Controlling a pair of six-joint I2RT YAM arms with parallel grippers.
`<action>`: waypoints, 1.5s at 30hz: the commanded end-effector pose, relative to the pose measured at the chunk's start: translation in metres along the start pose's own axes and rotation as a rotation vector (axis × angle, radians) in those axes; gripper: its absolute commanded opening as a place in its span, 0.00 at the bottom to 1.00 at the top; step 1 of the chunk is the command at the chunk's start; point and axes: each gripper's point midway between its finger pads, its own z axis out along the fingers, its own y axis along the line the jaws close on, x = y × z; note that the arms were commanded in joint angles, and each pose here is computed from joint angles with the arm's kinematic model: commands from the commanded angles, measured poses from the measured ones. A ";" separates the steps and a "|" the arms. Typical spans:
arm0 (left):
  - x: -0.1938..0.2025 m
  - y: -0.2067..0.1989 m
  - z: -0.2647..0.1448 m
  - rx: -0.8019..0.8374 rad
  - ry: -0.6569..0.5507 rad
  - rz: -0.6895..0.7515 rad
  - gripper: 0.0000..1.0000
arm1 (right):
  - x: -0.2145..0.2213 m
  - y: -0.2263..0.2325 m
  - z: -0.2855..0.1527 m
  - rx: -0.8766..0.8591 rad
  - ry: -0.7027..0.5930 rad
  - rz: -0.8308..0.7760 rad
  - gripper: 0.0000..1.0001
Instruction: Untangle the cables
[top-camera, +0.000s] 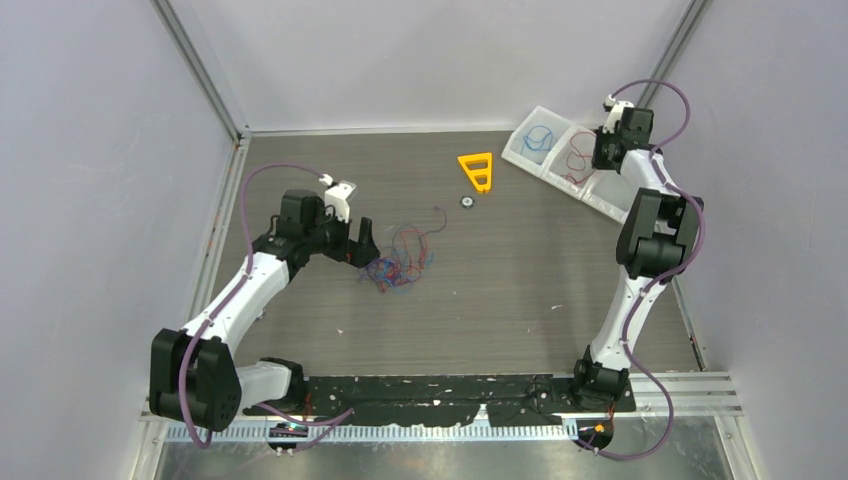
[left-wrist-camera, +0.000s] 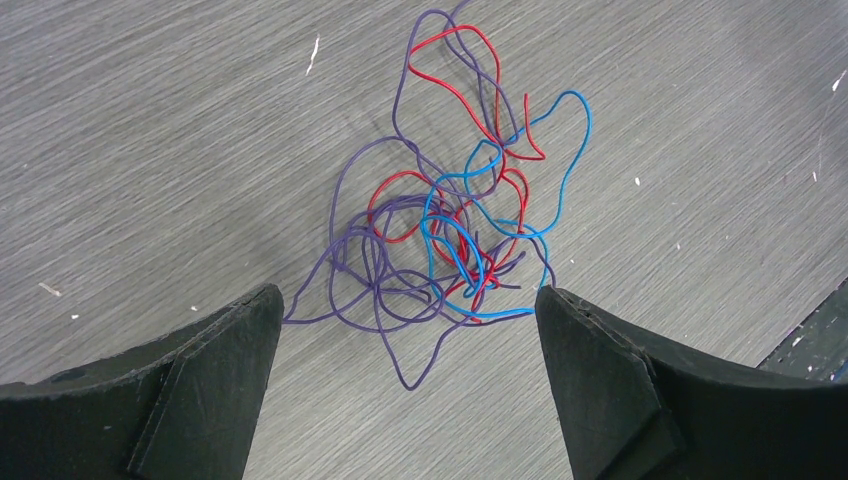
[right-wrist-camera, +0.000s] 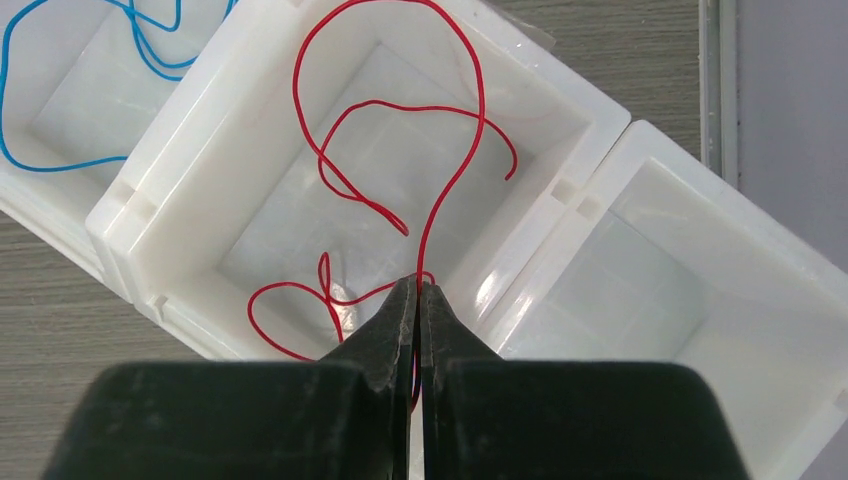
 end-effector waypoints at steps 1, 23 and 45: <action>-0.009 -0.002 -0.001 0.010 -0.040 0.008 0.99 | -0.017 0.009 -0.022 -0.021 -0.013 -0.009 0.05; -0.010 -0.001 -0.003 0.002 -0.036 0.012 0.99 | -0.009 0.041 -0.011 -0.075 0.086 -0.083 0.34; -0.008 -0.005 -0.006 0.075 0.067 0.161 0.99 | -0.077 0.092 -0.152 -0.337 -0.110 -0.241 0.95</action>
